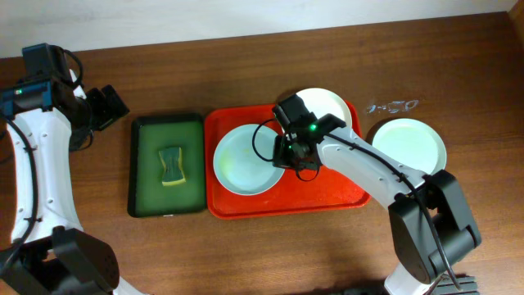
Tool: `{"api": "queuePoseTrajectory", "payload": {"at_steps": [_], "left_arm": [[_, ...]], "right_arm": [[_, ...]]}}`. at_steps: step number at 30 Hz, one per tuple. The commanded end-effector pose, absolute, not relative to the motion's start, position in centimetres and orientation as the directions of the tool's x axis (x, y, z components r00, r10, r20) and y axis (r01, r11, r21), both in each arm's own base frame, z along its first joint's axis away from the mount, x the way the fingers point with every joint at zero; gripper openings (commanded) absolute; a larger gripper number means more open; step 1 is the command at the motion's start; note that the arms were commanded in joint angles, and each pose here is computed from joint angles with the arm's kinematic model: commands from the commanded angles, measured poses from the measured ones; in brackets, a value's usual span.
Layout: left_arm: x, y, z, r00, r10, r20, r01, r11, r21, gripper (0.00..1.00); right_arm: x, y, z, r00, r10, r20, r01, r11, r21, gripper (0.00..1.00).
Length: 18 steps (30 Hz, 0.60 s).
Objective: Clean dirty plates on tray and stack at the side
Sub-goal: 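Lift the light blue plate off the red tray with right gripper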
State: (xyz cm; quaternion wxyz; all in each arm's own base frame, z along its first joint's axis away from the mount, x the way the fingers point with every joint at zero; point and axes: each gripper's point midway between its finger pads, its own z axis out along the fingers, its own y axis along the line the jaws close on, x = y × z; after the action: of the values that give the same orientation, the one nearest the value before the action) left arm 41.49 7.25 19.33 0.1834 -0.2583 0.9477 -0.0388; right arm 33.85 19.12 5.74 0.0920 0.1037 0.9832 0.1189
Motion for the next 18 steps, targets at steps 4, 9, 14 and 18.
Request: {"api": "queuePoseTrajectory", "payload": {"at_steps": [4,9,14,18], "left_arm": [[41.57,7.16,20.43,-0.789,-0.506,-0.348,-0.471,0.862,-0.187,0.99],[41.56,7.15,20.42,-0.789,-0.506,-0.348,-0.471,0.862,-0.187,0.99],[41.57,7.16,20.43,-0.789,-0.506,-0.348,-0.471,0.862,-0.187,0.99],[41.57,7.16,20.43,-0.789,-0.506,-0.348,-0.471,0.862,-0.187,0.99]], "right_arm": [[35.31,19.77,8.93,-0.952,0.223,-0.211,0.157,0.944,0.291,0.04],[35.33,19.79,8.96,-0.951,0.223,-0.212,0.157,0.944,0.291,0.04],[35.33,19.79,8.96,-0.951,0.224,-0.212,0.157,0.944,0.291,0.04],[35.66,20.01,9.09,-0.948,0.225,-0.224,0.152,0.941,0.301,0.04]]}}
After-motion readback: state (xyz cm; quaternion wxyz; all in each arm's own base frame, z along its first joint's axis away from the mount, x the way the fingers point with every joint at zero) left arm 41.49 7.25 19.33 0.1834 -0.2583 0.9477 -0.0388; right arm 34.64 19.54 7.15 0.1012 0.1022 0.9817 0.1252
